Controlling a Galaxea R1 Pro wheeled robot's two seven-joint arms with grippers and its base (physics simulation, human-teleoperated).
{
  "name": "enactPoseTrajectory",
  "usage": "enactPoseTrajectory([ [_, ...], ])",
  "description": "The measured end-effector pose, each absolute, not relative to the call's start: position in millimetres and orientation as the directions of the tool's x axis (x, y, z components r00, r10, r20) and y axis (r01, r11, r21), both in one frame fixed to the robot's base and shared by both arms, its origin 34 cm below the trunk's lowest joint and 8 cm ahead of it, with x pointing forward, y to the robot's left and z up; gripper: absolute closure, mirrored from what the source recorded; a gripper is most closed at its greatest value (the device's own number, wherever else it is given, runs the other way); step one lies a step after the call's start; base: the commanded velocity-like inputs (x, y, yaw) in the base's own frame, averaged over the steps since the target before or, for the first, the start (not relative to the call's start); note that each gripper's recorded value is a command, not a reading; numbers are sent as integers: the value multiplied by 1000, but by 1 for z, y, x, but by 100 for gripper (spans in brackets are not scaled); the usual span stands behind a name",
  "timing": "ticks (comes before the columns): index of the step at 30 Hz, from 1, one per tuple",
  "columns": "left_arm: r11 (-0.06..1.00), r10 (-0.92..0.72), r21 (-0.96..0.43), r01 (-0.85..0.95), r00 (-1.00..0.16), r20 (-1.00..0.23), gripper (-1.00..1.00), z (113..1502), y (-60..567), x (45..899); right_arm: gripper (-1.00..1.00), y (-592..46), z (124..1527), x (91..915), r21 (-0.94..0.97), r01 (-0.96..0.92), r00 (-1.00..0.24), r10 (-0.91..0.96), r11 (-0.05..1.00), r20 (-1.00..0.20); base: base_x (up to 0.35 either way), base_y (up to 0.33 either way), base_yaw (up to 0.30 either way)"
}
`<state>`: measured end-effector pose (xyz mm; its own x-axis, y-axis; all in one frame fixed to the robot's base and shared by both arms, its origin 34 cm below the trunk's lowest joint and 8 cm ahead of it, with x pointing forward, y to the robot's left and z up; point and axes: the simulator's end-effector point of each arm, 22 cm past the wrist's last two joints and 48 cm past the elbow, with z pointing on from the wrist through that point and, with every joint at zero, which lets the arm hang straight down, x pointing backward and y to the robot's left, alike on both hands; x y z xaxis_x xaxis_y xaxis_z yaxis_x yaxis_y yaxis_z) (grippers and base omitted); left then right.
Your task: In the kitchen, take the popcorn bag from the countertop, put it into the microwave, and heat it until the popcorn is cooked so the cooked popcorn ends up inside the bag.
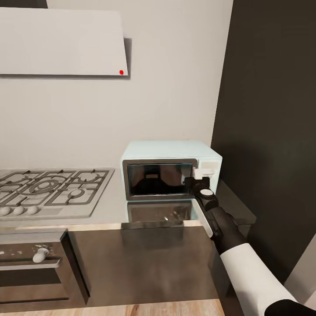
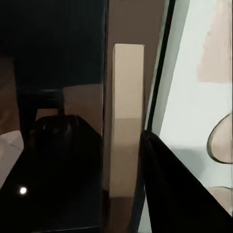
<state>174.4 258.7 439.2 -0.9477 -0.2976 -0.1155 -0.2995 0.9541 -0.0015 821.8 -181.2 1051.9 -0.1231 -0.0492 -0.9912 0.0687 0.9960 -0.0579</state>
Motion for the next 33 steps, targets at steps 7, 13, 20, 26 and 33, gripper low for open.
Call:
enactPoseTrajectory([
  [7,954,-298,-1,-299,-948,-114,-100,439,259,174,100,-209,1041,826,-105,101,-147,-90,989,-985,-69,0,0],
  [13,954,-298,-1,-300,-948,-115,-100,439,259,174,100,-208,1041,826,-102,100,-147,-86,990,-985,-45,0,0],
  [20,954,-298,-1,-300,-948,-115,-100,439,259,175,100,-208,1041,826,-102,99,-146,-87,990,-985,-33,0,0],
  [26,954,-298,-1,-300,-947,-116,-100,439,259,175,100,-208,1041,827,-103,100,-145,-87,990,-986,-193,7,0],
  [33,954,-299,-1,-301,-947,-116,-100,439,259,175,100,-207,1041,827,-98,98,-144,-84,990,-986,-197,100,0],
])
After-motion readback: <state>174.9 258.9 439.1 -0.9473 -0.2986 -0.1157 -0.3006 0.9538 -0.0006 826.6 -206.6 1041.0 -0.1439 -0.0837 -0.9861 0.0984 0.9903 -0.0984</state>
